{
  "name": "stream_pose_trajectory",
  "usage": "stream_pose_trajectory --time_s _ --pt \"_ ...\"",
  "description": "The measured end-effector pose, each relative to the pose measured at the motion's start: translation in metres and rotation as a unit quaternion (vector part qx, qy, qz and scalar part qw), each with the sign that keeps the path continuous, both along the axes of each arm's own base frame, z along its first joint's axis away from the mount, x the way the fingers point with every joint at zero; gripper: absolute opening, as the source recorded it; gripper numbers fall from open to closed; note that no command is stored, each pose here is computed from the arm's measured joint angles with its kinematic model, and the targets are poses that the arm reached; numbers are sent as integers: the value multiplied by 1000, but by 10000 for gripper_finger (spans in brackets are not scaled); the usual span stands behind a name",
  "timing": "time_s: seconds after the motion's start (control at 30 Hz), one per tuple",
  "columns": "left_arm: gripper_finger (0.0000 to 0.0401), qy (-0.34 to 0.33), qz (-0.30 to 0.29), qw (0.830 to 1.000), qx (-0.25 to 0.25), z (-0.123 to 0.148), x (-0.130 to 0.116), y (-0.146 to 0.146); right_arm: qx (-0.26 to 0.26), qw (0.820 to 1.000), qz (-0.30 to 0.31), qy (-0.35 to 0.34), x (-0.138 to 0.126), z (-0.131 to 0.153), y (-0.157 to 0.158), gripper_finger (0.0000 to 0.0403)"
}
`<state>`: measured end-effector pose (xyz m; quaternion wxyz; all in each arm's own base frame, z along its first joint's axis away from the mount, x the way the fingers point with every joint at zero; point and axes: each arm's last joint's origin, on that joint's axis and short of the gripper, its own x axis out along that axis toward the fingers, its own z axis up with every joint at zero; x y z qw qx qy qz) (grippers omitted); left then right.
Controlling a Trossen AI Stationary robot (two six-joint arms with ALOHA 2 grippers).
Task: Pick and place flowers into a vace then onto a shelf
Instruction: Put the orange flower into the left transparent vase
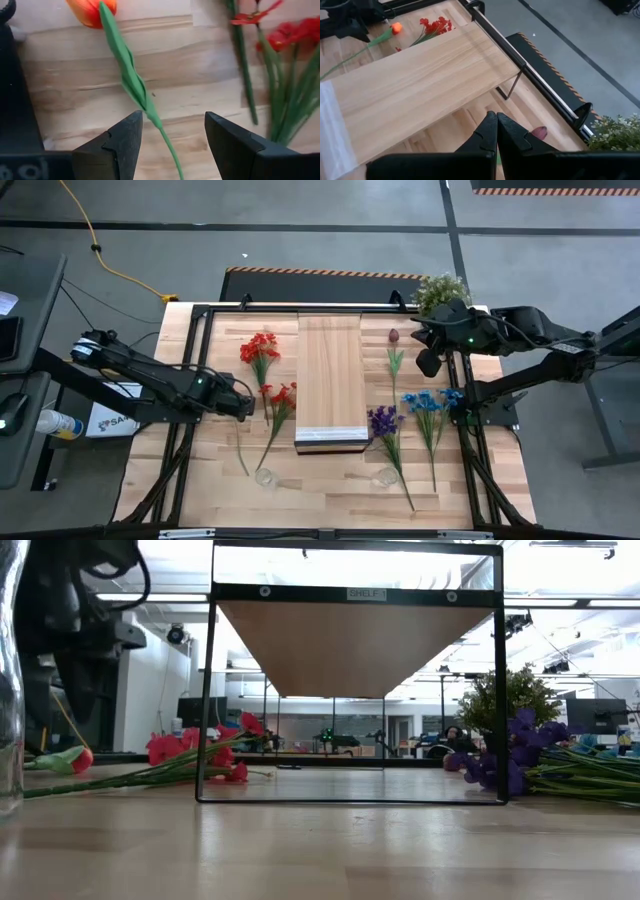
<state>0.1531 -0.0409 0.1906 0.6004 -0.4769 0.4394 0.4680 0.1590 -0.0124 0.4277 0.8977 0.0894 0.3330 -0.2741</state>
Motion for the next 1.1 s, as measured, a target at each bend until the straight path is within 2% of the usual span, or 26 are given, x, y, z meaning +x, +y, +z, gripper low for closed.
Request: stream_pose_trajectory --time_s 0.6,0.77,0.93,1.1 --pt "250 7 16 1000 17 -5 -4 2 1 1000 -2 -18 2 2 0 0" --pt "250 13 45 999 17 -19 -9 4 6 1000 3 -20 3 2 0 0" --pt "250 -20 55 998 15 -32 -8 4 13 1000 9 -20 3 2 1 0" --pt "250 -23 67 997 16 -43 -12 5 13 1000 9 -20 3 2 1 0"
